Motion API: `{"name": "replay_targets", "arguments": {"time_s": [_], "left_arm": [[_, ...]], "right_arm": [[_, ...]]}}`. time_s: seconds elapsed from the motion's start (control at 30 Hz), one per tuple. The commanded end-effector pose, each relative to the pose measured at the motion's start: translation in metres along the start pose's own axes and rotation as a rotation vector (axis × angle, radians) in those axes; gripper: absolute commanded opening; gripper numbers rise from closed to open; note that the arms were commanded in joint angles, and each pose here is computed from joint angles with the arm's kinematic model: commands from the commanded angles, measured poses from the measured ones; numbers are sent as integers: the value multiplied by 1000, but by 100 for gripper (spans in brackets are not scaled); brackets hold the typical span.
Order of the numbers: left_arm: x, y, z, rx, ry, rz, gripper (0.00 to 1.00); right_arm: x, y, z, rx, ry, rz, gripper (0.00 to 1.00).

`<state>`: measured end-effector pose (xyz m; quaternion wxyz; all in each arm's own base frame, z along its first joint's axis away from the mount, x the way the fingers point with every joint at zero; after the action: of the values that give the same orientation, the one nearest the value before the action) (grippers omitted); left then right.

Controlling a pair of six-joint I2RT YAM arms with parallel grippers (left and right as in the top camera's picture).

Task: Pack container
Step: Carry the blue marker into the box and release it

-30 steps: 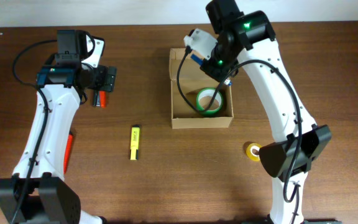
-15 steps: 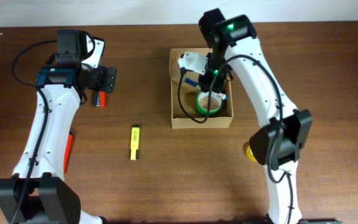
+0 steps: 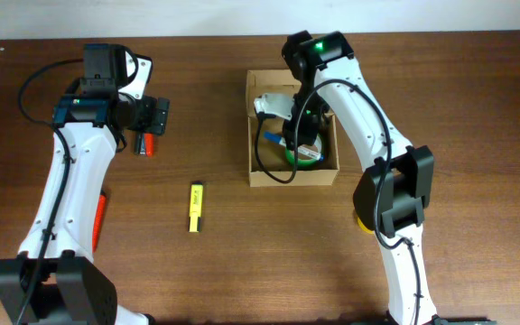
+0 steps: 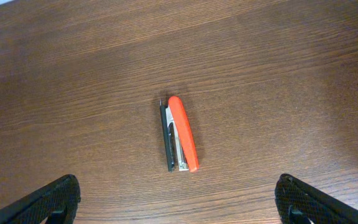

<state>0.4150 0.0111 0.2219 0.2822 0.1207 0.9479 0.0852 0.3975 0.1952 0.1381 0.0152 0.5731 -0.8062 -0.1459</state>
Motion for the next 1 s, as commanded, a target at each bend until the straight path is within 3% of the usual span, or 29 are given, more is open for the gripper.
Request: {"name": "replay_targets", "arguments": {"time_s": [0.0,0.53,0.57,0.7,0.77,0.9,0.93,0.97], "left_arm": [[-4,2,0,-8,-4,12,100],[-4,2,0,-8,-4,12,100],[-4,2,0,-8,-4,12,100],[-4,2,0,-8,-4,12,100],[-4,2,0,-8,-4,12,100],[-4,2,0,-8,-4,12,100],[-4,2,0,-8,-5,12,100],[-4,2,0,-8,-5,12,100]], "right_arm": [[0,8,22,-72,22,-18,4],[6,22,57,-138,90,-26,4],[6,21,57,-134,88,-15,14],[4,20,55,-122,79,-7,20],[2,19,51,-110,68,-7,32],[-5,18,34,-65,34,-1,45],[-8,16,28,-43,24,6,53],[-9,15,23,-22,20,15,54]]}}
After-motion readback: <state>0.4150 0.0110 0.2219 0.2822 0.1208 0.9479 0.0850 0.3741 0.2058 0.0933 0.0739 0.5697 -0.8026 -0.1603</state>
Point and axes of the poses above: each gripper's point midway between its finger pads, its own z axis out along the fingers, its own y axis along the line the jaws close on, x = y × z, the point moved 4 cm from there along -z, back along the fingers, and after that the axes turned 2 degrees about z, right-handed, at the moved point
